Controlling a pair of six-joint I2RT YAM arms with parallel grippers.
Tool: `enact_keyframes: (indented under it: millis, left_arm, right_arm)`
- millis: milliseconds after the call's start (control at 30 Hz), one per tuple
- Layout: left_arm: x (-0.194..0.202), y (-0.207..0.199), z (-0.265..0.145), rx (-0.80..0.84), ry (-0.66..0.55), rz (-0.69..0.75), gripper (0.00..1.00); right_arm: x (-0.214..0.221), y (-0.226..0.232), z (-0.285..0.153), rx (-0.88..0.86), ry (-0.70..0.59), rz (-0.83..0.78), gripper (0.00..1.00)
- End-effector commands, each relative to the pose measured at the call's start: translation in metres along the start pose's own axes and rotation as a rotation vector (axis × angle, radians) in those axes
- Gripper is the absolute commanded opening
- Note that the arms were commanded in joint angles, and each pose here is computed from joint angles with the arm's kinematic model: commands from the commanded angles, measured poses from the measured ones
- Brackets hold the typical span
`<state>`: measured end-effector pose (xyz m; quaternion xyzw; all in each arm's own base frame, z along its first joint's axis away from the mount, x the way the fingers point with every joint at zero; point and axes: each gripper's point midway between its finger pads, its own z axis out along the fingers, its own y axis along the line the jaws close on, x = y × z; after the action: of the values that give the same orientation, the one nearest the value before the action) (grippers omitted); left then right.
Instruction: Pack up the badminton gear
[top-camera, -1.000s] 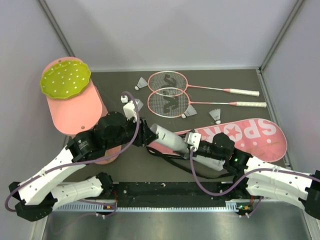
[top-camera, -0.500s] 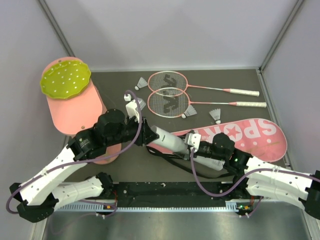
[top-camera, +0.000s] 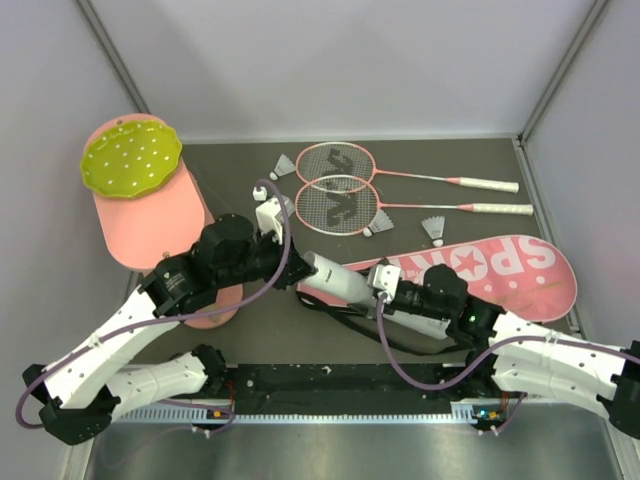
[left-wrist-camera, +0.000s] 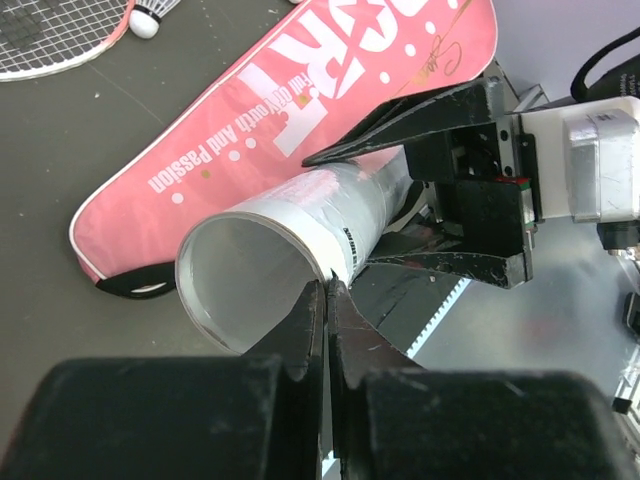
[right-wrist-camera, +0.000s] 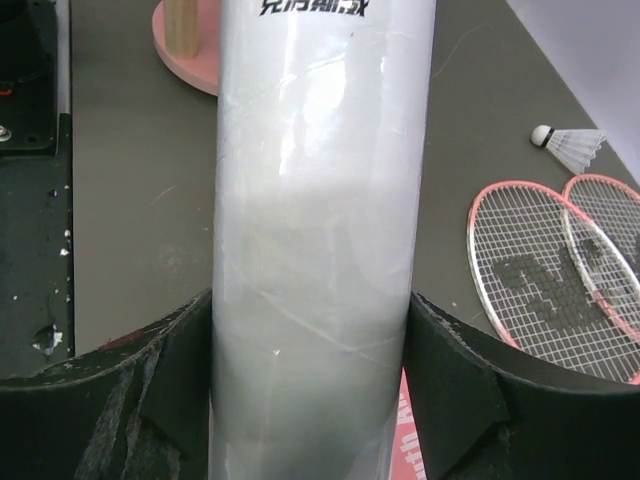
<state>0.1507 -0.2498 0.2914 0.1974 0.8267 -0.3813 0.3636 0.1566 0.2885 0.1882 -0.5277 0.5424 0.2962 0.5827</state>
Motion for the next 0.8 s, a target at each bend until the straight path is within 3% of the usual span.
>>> enact_keyframes:
  millis: [0, 133, 367, 400, 533, 767]
  left_arm:
    - [0.009, -0.042, 0.001, 0.221, 0.05, -0.009, 0.0]
    - [0.004, -0.048, -0.005, 0.252, 0.007, -0.015, 0.0]
    - [0.009, -0.053, -0.009, 0.286, 0.022, -0.021, 0.0]
    - [0.01, -0.054, -0.01, 0.296, 0.026, -0.02, 0.0]
    - [0.007, -0.058, -0.016, 0.311, 0.015, -0.004, 0.0]
    - [-0.004, -0.071, -0.038, 0.367, -0.028, 0.031, 0.0]
  right_arm:
    - [-0.043, -0.017, 0.012, 0.042, -0.066, -0.013, 0.7]
    - [-0.055, -0.024, 0.02, 0.04, -0.041, -0.003, 0.8]
    - [-0.072, -0.025, 0.04, 0.013, -0.018, 0.0, 0.78]
    - [-0.075, -0.027, 0.041, 0.018, -0.024, -0.002, 0.76]
    - [-0.077, -0.029, 0.039, 0.036, -0.051, -0.034, 0.52]
    - [-0.064, -0.03, 0.023, 0.082, -0.07, -0.093, 0.31]
